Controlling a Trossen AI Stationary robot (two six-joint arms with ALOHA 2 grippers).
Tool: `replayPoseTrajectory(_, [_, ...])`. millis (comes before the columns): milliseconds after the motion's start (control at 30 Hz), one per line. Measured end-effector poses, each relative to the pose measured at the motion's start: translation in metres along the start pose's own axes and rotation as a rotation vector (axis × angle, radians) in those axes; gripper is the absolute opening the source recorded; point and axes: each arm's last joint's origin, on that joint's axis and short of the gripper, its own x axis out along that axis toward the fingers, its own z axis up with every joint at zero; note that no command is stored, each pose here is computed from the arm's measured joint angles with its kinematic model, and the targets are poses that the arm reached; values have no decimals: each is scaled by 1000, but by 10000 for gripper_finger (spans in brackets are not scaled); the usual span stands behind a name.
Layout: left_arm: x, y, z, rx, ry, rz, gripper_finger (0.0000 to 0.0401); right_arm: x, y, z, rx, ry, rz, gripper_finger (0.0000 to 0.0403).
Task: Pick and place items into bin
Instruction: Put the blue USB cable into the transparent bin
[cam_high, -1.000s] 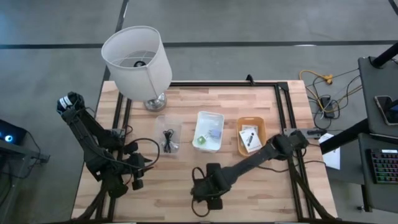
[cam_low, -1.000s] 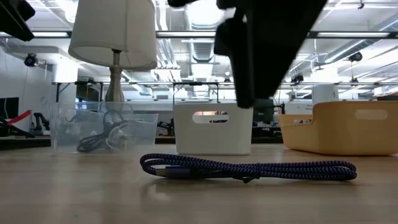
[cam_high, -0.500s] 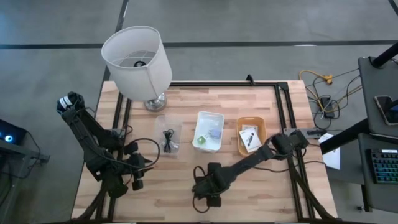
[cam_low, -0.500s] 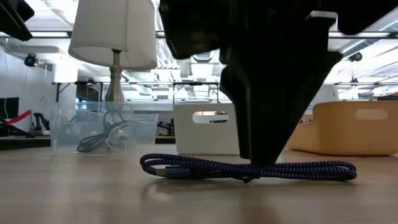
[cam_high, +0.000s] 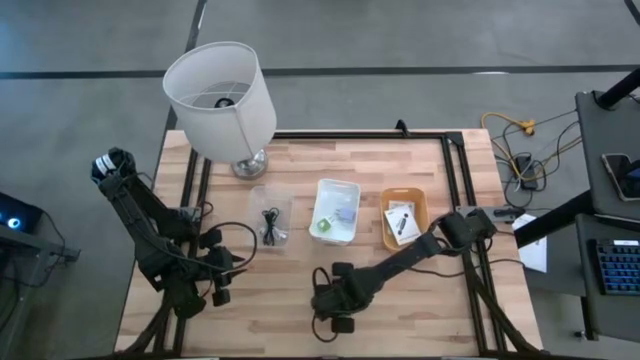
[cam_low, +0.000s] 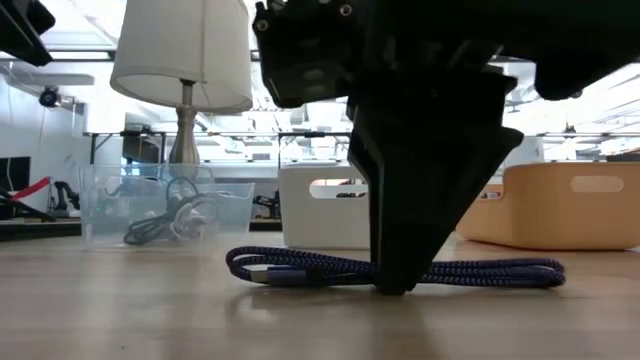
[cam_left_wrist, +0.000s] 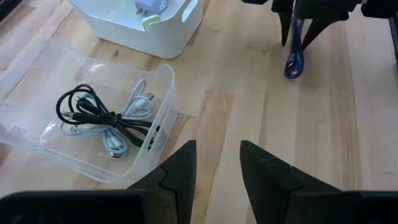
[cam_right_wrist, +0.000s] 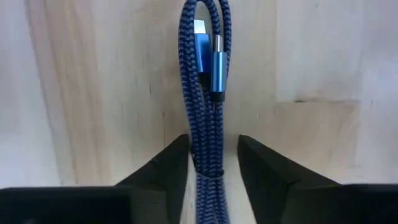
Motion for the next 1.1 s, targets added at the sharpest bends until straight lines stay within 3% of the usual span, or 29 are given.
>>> replayPoseTrajectory(300, [0, 0, 0, 0, 0, 0, 106, 4, -5, -1, -126, 18, 7, 24])
replayPoseTrajectory(367, [0, 0, 0, 0, 0, 0, 106, 5, -9, 0, -115, 39, 21, 16])
replayPoseTrajectory(533, [0, 0, 0, 0, 0, 0, 106, -4, -23, 17, 86, 28, 60, 14])
replayPoseTrajectory(633, [0, 0, 0, 0, 0, 0, 106, -17, -38, 39, 261, -108, 44, 13])
replayPoseTrajectory(800, [0, 0, 0, -2, -1, -2, 106, -85, -74, 79, 588, -394, 136, 13])
replayPoseTrajectory(967, [0, -1, 0, -8, -2, -8, 106, -111, -111, 108, 745, -506, 356, 13])
replayPoseTrajectory(1100, [0, -1, 0, -8, -3, -8, 106, -107, -146, 126, 818, -607, 385, 13])
